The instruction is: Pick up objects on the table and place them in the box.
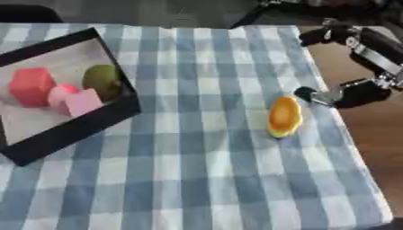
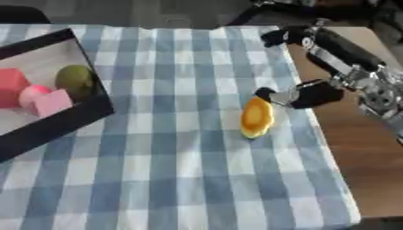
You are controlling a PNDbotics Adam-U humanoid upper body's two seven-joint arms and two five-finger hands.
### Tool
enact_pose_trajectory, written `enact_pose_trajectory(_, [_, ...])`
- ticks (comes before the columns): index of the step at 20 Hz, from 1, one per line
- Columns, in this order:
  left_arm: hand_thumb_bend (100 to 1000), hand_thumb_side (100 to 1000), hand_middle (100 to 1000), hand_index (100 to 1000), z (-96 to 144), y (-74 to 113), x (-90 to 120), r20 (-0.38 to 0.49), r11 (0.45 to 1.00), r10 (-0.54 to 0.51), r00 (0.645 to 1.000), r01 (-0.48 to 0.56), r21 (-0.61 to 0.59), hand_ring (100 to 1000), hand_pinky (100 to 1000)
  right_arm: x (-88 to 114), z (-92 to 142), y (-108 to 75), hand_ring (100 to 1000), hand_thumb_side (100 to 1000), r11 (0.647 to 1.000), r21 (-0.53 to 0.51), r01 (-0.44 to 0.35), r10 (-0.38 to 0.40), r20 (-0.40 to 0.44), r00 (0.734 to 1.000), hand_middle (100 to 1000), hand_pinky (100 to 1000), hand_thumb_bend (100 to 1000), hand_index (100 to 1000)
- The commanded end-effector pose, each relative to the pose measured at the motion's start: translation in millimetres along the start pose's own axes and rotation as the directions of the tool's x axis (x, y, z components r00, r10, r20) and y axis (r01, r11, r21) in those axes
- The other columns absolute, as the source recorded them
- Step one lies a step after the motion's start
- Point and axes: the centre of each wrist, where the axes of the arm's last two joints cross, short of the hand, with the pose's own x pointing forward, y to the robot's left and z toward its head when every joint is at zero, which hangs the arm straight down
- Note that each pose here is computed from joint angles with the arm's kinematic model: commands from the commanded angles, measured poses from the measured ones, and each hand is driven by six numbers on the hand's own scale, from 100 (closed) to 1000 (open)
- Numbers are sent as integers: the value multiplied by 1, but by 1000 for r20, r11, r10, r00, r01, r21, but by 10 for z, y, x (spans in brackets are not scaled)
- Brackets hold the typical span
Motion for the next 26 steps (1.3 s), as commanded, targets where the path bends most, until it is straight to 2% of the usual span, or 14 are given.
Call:
enact_pose_trajectory(1, [100, 787, 839, 855, -84, 67, 73, 36, 1000, -27, 999, 27, -3, 978, 869, -9, 82, -2, 846, 335, 999, 8, -54, 54, 13, 998, 770, 866, 484, 899])
enact_pose_trajectory(7, [100, 789, 840, 855, -69, 58, 48, 24, 1000, -26, 999, 26, -7, 980, 869, -43, 234, 261, 846, 280, 999, 35, -10, 11, -31, 999, 768, 865, 489, 895])
enact_pose_trajectory(11, [100, 790, 840, 855, -61, 44, 38, 18, 1000, -21, 1000, 22, -13, 981, 869, -26, 234, 331, 845, 309, 999, 43, 23, -21, -53, 998, 768, 863, 496, 897])
enact_pose_trajectory(19, [100, 792, 841, 855, -51, 10, 20, 8, 1000, -15, 1000, 15, -25, 984, 869, 24, 125, 290, 843, 390, 997, 27, 66, -63, -96, 993, 766, 860, 484, 901])
enact_pose_trajectory(26, [100, 794, 842, 855, -46, -9, 16, 4, 999, -10, 1000, 10, -33, 985, 868, 64, 49, 266, 837, 429, 995, 11, 95, -90, -228, 969, 763, 858, 476, 900])
